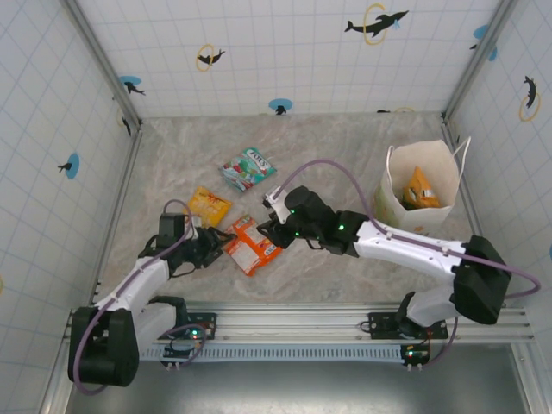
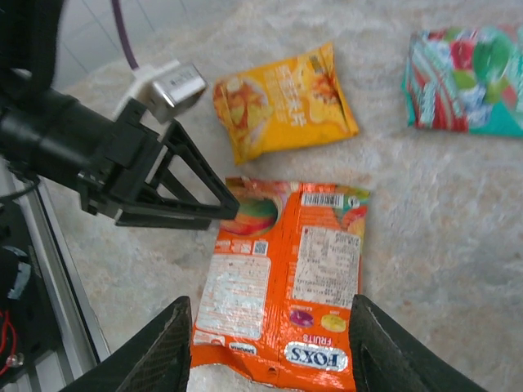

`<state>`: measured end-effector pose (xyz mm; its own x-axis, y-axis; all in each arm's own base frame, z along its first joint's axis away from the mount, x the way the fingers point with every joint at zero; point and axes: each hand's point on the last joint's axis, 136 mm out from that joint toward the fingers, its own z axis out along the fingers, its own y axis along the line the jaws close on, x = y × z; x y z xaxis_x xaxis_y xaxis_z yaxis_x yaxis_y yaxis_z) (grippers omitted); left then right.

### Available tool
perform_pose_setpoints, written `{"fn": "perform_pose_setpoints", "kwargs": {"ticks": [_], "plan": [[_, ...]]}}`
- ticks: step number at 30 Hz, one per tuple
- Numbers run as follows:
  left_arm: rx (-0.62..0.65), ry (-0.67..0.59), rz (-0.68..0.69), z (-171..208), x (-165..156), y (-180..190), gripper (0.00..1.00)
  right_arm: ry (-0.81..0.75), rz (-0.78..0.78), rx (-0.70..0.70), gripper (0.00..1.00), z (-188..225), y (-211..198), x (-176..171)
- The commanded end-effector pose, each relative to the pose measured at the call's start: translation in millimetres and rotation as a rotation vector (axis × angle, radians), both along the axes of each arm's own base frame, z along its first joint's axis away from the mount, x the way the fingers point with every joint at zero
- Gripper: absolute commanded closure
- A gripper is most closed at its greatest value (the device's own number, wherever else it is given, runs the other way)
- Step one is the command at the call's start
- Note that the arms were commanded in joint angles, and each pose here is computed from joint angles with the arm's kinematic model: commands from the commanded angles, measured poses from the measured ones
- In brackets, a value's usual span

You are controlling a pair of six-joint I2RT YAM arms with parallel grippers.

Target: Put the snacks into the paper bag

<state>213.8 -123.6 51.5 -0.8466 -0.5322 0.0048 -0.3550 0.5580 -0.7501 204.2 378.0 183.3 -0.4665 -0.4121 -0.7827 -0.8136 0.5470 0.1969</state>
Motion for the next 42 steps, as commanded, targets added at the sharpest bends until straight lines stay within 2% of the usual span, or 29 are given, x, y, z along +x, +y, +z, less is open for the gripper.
{"fn": "perform_pose_setpoints", "kwargs": {"ticks": [1,14,27,36,42], "plan": [[0.007,0.01,0.026,-8,-3,5,0.37,0.032,-0.011,-0.001,0.47,-14,12,2],[-0.02,-0.026,0.003,-17,9,0,0.41,0.171,-0.046,-0.147,0.48,-92,26,5],[-0.055,-0.07,-0.052,-18,17,-12,0.46,0.224,-0.091,-0.243,0.51,-141,19,7],[-0.059,-0.108,-0.11,-13,23,-26,0.56,0.258,-0.11,-0.245,0.53,-154,16,2],[-0.06,-0.124,-0.128,-10,28,-30,0.68,0.268,-0.111,-0.229,0.54,-157,16,1]]}}
